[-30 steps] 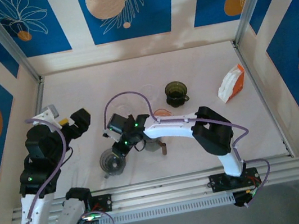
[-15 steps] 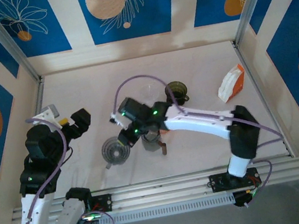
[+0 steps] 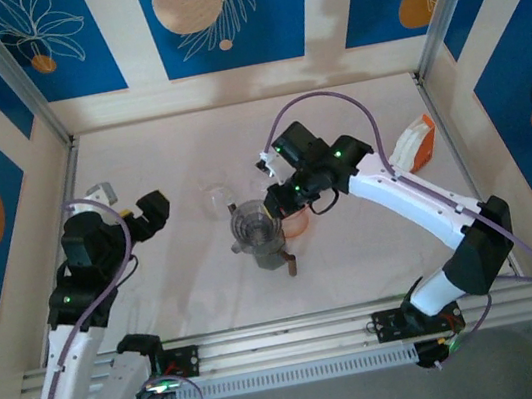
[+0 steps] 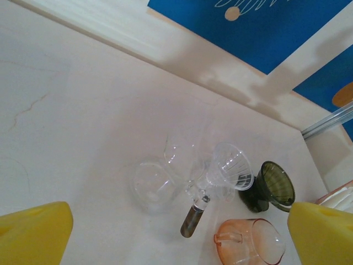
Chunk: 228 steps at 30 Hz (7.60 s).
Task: Place the coffee filter in the dripper
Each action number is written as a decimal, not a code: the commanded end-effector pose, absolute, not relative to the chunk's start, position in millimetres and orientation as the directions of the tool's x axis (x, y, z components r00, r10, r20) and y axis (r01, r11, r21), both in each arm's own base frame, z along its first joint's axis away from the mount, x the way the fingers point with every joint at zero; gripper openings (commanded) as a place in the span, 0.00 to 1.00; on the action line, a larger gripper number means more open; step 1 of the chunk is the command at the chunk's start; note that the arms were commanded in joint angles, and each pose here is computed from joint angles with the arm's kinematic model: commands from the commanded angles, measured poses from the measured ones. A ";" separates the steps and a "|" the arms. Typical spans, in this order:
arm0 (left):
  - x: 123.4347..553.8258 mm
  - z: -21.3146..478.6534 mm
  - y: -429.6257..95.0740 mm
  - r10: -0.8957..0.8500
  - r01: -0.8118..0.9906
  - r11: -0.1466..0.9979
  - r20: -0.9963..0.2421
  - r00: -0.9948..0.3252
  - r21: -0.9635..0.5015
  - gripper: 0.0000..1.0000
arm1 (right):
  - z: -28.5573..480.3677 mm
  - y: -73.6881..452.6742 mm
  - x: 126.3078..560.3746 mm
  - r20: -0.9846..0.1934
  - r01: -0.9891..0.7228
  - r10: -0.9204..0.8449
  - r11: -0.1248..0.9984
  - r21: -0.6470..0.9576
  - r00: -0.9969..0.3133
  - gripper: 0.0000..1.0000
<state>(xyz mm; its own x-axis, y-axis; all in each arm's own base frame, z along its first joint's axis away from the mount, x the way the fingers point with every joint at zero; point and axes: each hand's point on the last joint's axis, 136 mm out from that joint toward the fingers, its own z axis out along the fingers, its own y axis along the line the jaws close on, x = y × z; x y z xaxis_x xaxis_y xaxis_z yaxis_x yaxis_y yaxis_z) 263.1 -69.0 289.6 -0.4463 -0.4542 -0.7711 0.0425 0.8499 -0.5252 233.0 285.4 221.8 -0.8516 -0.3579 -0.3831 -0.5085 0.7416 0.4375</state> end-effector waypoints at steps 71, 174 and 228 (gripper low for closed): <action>274.4 211.1 -143.6 -0.400 0.176 0.737 -0.631 -0.665 -0.653 0.99 | 187.8 64.1 302.1 -0.526 0.215 0.331 0.939 0.269 -0.783 0.57; 281.4 178.0 -151.5 -0.372 0.135 0.741 -0.569 -0.733 -0.658 1.00 | 147.1 -162.9 434.3 -0.504 0.553 0.601 0.791 0.261 -0.621 0.38; 283.6 177.5 -153.3 -0.374 0.125 0.736 -0.553 -0.745 -0.666 1.00 | 155.7 3.9 485.6 -0.547 -0.013 -0.017 1.000 -0.011 -0.837 0.35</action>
<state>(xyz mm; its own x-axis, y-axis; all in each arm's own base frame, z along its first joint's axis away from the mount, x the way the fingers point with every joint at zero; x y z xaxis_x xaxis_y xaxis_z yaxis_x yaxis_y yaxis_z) 280.7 -147.7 162.6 -0.7507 -0.3672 -0.5492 0.1000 0.7587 -0.6438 487.9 8.0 129.5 -0.8684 -0.0554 -0.4928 -0.0510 0.9984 -0.0223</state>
